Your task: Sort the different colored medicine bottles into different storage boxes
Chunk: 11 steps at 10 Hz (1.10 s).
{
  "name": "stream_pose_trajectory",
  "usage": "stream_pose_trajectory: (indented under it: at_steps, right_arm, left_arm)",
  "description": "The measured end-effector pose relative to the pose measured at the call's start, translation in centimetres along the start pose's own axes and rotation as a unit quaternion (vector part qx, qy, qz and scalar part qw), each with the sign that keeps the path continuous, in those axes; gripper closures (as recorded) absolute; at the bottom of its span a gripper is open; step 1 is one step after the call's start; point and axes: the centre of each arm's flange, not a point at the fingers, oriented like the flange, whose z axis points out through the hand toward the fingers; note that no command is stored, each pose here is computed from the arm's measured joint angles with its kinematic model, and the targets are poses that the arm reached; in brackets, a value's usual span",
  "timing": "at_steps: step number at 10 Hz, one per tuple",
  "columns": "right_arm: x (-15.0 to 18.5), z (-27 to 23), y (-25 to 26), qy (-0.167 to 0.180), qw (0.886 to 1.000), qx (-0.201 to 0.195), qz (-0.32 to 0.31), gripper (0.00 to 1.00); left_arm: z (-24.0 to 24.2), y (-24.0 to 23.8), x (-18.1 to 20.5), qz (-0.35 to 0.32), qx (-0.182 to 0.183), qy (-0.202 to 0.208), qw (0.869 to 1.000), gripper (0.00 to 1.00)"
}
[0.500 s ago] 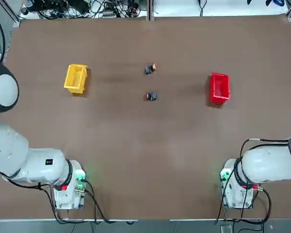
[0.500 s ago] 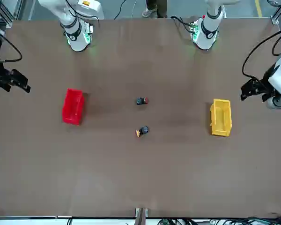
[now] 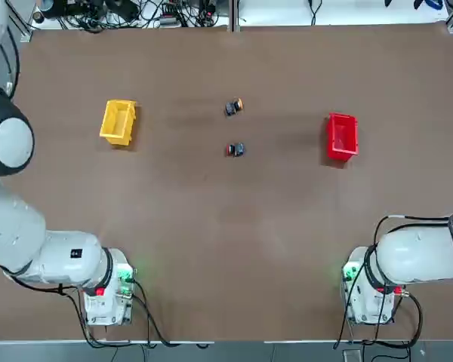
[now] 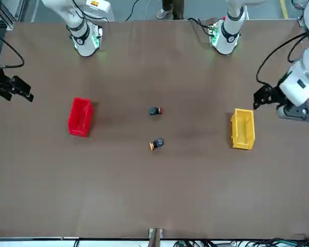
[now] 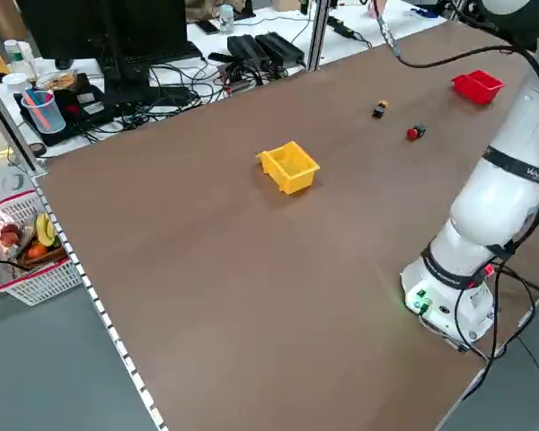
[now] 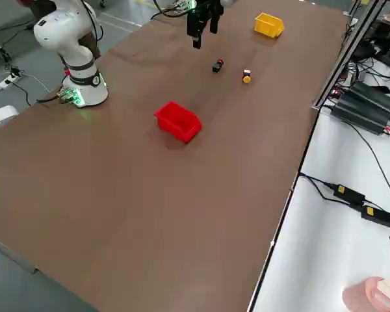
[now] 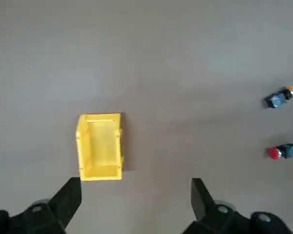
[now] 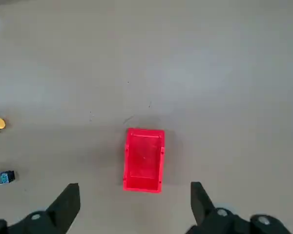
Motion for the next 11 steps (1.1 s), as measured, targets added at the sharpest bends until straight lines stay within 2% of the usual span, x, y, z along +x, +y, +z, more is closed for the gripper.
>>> stream_pose_trajectory:
  at_steps: [2, 3, 5, 7, 9, 11]
  right_arm:
    - [0.0, 0.0, -0.2, 0.000, 1.000, 0.000, -0.002, 0.00]
    - [0.0, -0.1, -0.2, 0.001, 1.000, 0.000, -0.002, 0.00]
    - [-0.1, -0.3, -0.2, 0.003, 1.000, 0.000, -0.002, 0.00]
    - [-0.1, -0.3, -0.3, 0.002, 1.000, 0.000, -0.010, 0.00]
    - [-0.1, 0.2, -0.9, -0.003, 1.000, 0.000, -0.026, 0.00]
    - [0.1, 2.0, -4.2, 0.001, 1.000, 0.002, 0.022, 0.00]
  left_arm:
    - [3.4, 5.5, 2.1, 0.041, -0.008, -0.005, 0.999, 0.01]
    - [5.2, 8.0, 3.3, 0.060, -0.007, 0.007, 0.998, 0.01]
    - [10.2, 12.0, 4.9, 0.084, 0.000, 0.001, 0.997, 0.01]
    - [15.7, 15.9, 6.1, 0.086, 0.003, -0.003, 0.996, 0.01]
    - [20.0, 19.7, 6.9, 0.087, -0.005, 0.013, 0.996, 0.01]
    - [24.8, 25.4, 6.6, 0.076, -0.014, 0.026, 0.997, 0.01]
